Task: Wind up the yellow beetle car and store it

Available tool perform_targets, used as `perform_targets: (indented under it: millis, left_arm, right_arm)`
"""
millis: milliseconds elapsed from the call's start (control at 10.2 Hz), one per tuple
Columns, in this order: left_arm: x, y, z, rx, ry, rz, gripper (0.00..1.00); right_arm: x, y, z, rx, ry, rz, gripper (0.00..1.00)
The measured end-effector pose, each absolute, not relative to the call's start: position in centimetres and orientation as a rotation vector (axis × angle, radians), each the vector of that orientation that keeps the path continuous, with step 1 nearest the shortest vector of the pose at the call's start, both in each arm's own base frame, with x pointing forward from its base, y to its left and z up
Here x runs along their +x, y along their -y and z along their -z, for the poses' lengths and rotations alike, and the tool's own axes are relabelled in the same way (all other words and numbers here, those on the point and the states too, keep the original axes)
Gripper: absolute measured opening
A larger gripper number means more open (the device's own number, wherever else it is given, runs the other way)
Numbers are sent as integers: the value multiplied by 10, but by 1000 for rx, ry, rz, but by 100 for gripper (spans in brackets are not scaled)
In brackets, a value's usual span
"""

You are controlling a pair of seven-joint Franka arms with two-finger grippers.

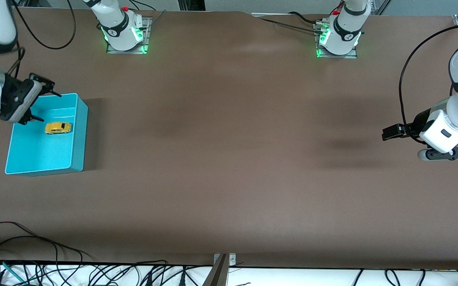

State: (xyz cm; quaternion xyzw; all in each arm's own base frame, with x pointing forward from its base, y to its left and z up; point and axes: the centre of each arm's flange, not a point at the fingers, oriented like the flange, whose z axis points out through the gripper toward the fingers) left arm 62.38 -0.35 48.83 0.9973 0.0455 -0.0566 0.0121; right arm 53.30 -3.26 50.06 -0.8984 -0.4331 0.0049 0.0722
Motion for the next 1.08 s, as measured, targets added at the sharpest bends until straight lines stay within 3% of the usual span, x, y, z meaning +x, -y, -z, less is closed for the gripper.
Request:
perform_targets:
  millis: [590,1083]
  left_arm:
    - [624,3,-488,3109,-142,176,100]
    - [624,3,-488,3109,-142,176,100]
  right_arm:
    - [525,-55,-570,-2942,656,-6,100]
    - [544,-90,-592,-2990,504,-53,100]
